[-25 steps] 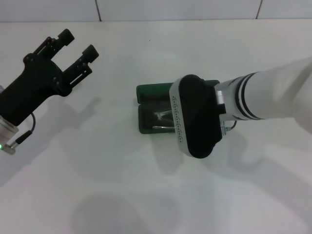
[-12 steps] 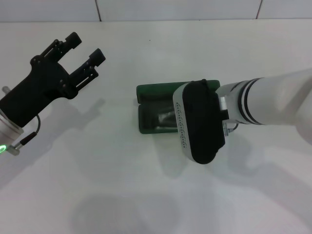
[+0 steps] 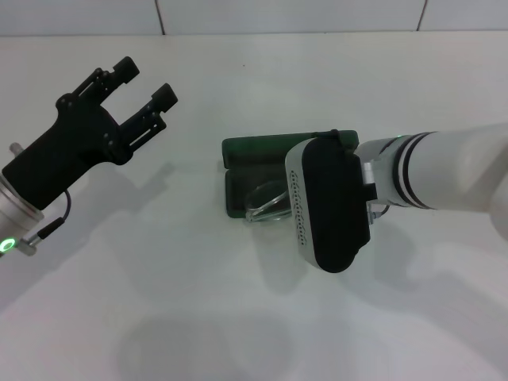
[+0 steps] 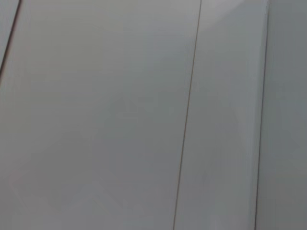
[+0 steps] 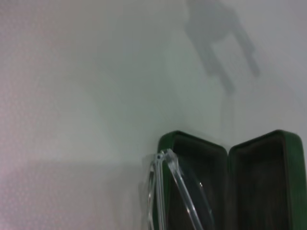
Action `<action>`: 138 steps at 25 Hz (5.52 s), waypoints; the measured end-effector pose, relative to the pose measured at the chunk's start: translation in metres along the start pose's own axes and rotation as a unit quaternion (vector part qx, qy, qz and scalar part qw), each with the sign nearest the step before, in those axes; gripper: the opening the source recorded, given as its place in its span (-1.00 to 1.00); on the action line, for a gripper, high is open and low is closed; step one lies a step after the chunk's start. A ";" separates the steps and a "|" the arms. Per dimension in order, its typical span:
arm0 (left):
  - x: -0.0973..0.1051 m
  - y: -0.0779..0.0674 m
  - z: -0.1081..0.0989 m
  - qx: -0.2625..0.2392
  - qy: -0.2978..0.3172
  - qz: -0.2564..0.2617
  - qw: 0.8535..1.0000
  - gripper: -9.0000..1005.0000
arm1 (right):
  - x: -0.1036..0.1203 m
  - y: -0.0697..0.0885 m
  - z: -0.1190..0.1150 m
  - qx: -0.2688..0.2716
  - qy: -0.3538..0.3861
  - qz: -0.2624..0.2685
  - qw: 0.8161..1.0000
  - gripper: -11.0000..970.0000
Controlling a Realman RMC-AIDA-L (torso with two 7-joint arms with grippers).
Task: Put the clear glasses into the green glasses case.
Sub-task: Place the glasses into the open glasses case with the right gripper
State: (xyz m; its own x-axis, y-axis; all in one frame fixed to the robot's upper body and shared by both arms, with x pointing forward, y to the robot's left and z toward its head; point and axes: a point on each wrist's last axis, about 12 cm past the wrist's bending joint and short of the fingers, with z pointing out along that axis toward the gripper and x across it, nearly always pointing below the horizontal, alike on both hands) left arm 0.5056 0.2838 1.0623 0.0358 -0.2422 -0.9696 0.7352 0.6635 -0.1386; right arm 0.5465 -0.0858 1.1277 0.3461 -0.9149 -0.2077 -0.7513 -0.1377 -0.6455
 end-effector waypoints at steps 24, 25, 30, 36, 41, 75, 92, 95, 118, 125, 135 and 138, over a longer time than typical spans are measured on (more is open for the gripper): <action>-0.002 0.003 -0.002 -0.001 0.002 0.004 1.000 0.54 | -0.018 0.009 -0.034 -0.075 -0.110 0.023 0.991 -0.33; -0.002 0.003 -0.002 -0.001 0.002 0.004 1.000 0.54 | -0.019 0.009 -0.037 -0.096 -0.124 0.023 0.987 -0.33; -0.003 0.003 0.000 0.001 0.001 0.005 1.000 0.54 | -0.016 0.002 -0.031 -0.150 -0.135 0.033 0.979 -0.33; -0.004 0.004 0.003 0.005 -0.001 0.006 1.000 0.54 | -0.009 -0.006 -0.010 -0.139 -0.113 0.055 0.982 -0.33; -0.004 0.004 0.003 0.005 -0.001 0.005 1.000 0.54 | -0.004 -0.012 -0.006 -0.105 -0.101 0.064 0.987 -0.33; -0.003 0.001 0.009 0.016 0.002 0.002 1.000 0.54 | 0.013 -0.009 0.000 -0.078 -0.068 0.090 0.991 -0.33; -0.003 0.001 0.011 0.018 0.001 0.001 1.000 0.54 | 0.011 -0.003 -0.009 -0.050 -0.065 0.088 0.993 -0.33; -0.003 0.001 0.011 0.018 0.001 0.001 1.000 0.54 | 0.009 0.000 -0.015 -0.051 -0.075 0.084 0.992 -0.33; -0.003 0.000 0.010 0.022 0.003 0.002 1.000 0.54 | -0.008 0.004 0.017 -0.070 -0.110 0.068 0.989 -0.33; -0.003 0.000 0.012 0.025 0.003 0.002 1.000 0.54 | -0.005 0.001 0.022 -0.029 -0.083 0.077 0.993 -0.33; -0.002 -0.001 0.007 0.024 0.007 0.002 1.000 0.54 | -0.012 0.007 0.007 -0.013 -0.106 0.085 0.991 -0.33; -0.001 -0.001 0.007 0.025 0.007 0.002 1.000 0.54 | -0.008 0.008 0.005 -0.014 -0.094 0.079 0.992 -0.33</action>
State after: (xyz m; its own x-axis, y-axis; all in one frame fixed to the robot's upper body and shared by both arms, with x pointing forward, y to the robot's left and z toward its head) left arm 0.5092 0.2784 1.0650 0.0292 -0.2294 -0.9729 0.7674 0.6288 -0.1252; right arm 0.5409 -0.0778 1.1205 0.3190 -0.8396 -0.4396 -0.8191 -0.0109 -0.5736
